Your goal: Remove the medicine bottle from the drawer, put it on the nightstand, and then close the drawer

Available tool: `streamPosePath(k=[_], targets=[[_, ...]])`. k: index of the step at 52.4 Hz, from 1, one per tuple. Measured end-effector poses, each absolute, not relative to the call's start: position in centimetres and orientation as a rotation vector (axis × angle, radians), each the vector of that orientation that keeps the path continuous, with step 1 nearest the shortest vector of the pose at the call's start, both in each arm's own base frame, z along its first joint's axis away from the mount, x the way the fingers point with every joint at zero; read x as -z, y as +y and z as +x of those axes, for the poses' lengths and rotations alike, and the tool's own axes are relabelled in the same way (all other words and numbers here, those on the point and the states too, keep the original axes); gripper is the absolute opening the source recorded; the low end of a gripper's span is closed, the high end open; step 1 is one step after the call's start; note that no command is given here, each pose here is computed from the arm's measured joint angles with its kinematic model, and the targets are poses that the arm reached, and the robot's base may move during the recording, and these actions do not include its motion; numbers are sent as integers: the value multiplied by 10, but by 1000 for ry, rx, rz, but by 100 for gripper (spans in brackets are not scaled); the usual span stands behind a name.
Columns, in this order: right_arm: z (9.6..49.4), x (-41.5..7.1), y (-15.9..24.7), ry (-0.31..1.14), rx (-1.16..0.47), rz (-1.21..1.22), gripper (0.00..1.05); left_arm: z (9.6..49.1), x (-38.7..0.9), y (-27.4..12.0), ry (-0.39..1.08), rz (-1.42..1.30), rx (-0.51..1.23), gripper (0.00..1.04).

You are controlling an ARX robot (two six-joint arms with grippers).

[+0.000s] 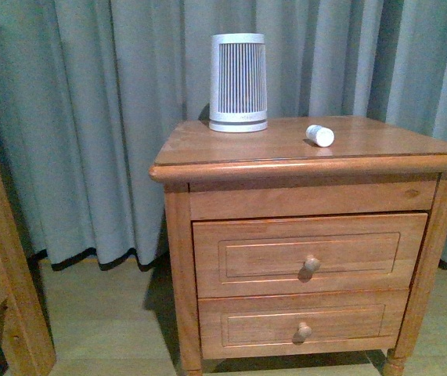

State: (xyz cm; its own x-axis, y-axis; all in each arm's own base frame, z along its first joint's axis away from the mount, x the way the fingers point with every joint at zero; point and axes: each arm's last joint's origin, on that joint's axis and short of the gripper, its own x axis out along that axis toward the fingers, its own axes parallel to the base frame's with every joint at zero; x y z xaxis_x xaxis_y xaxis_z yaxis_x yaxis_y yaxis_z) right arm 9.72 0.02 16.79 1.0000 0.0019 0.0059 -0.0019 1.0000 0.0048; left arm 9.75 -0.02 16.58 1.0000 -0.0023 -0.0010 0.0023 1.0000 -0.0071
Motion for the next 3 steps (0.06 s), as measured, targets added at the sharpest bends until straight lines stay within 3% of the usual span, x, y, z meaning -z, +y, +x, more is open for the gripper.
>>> streamPosePath(k=[3], targets=[[97,-168,0,-6,-2,4,98,97,-166,0,1,-7,2,98]])
